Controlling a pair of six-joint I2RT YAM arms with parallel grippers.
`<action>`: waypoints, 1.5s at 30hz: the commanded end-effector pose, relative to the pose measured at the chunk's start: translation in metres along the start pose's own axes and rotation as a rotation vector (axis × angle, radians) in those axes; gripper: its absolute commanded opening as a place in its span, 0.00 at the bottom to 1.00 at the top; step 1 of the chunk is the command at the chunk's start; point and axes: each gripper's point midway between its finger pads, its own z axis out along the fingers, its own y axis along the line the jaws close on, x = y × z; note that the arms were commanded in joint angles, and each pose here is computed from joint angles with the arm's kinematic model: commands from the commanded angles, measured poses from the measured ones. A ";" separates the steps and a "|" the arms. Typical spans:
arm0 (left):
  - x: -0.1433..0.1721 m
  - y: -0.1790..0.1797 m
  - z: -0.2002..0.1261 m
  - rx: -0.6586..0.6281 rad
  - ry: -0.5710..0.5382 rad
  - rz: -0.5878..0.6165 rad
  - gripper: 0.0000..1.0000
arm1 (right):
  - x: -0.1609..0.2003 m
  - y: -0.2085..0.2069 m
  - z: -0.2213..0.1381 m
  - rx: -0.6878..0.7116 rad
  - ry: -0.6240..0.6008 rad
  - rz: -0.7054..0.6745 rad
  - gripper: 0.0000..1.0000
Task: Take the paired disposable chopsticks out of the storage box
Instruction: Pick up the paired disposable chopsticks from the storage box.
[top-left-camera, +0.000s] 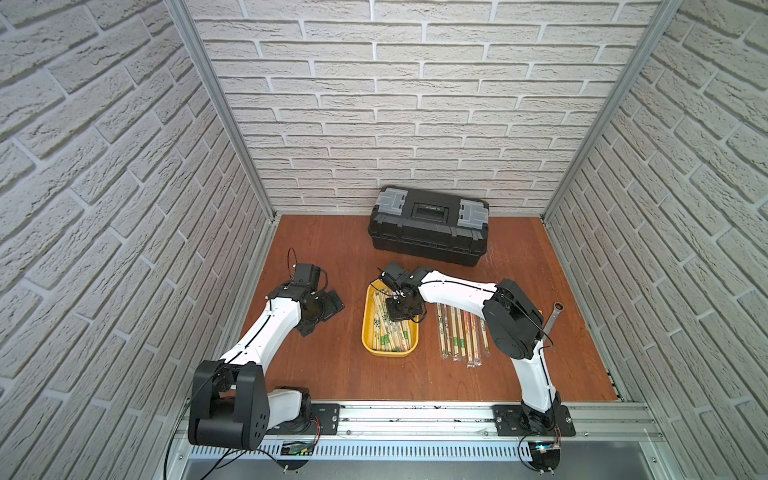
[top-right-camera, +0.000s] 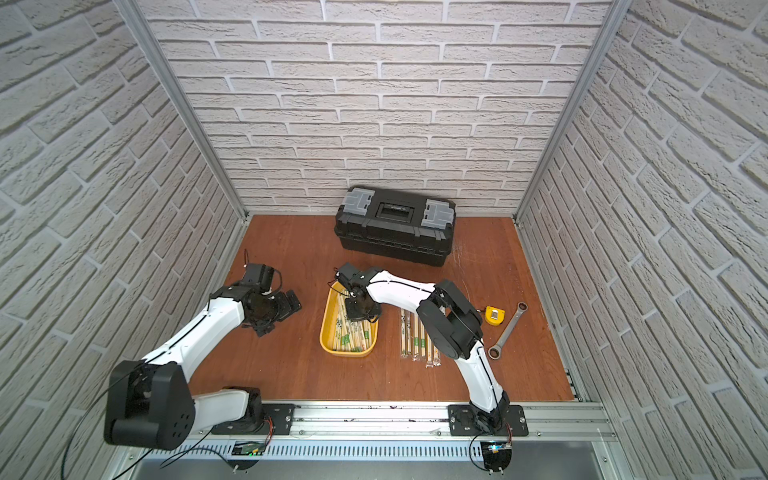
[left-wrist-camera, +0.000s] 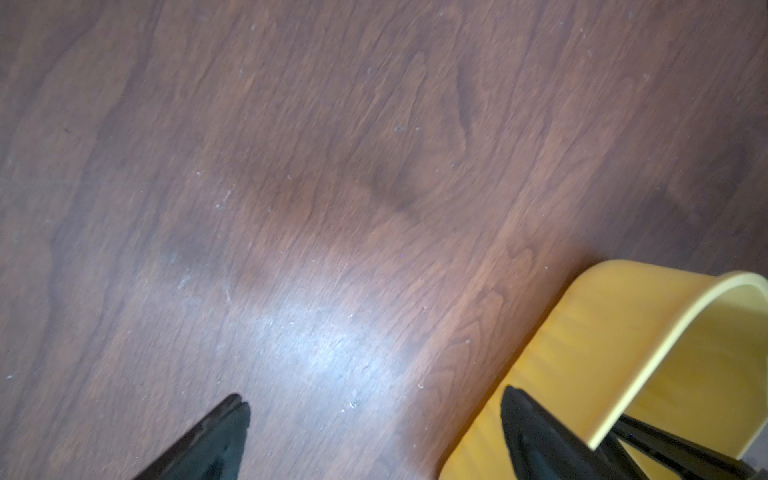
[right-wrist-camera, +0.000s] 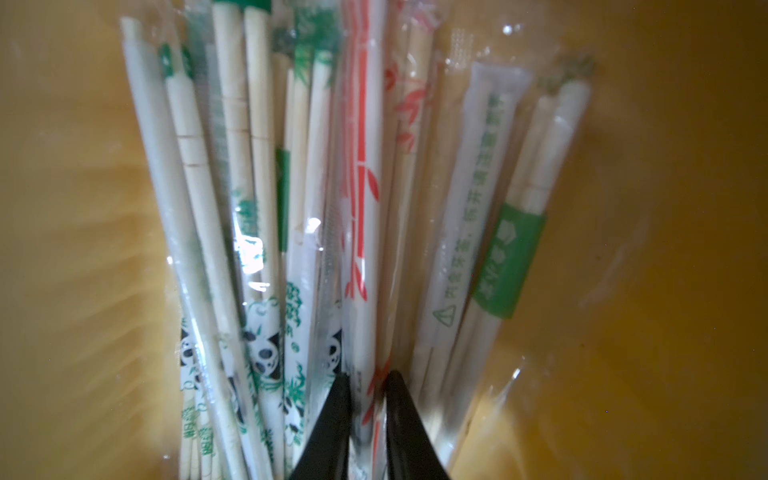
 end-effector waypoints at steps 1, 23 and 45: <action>0.000 0.000 0.001 0.005 0.000 -0.002 0.98 | 0.000 0.004 -0.004 -0.007 -0.007 -0.012 0.12; -0.002 -0.005 -0.002 0.018 -0.002 0.005 0.98 | -0.035 -0.001 -0.081 -0.125 -0.184 0.094 0.11; -0.001 -0.007 -0.004 0.033 -0.006 0.011 0.98 | -0.046 0.000 -0.062 -0.465 -0.218 0.212 0.06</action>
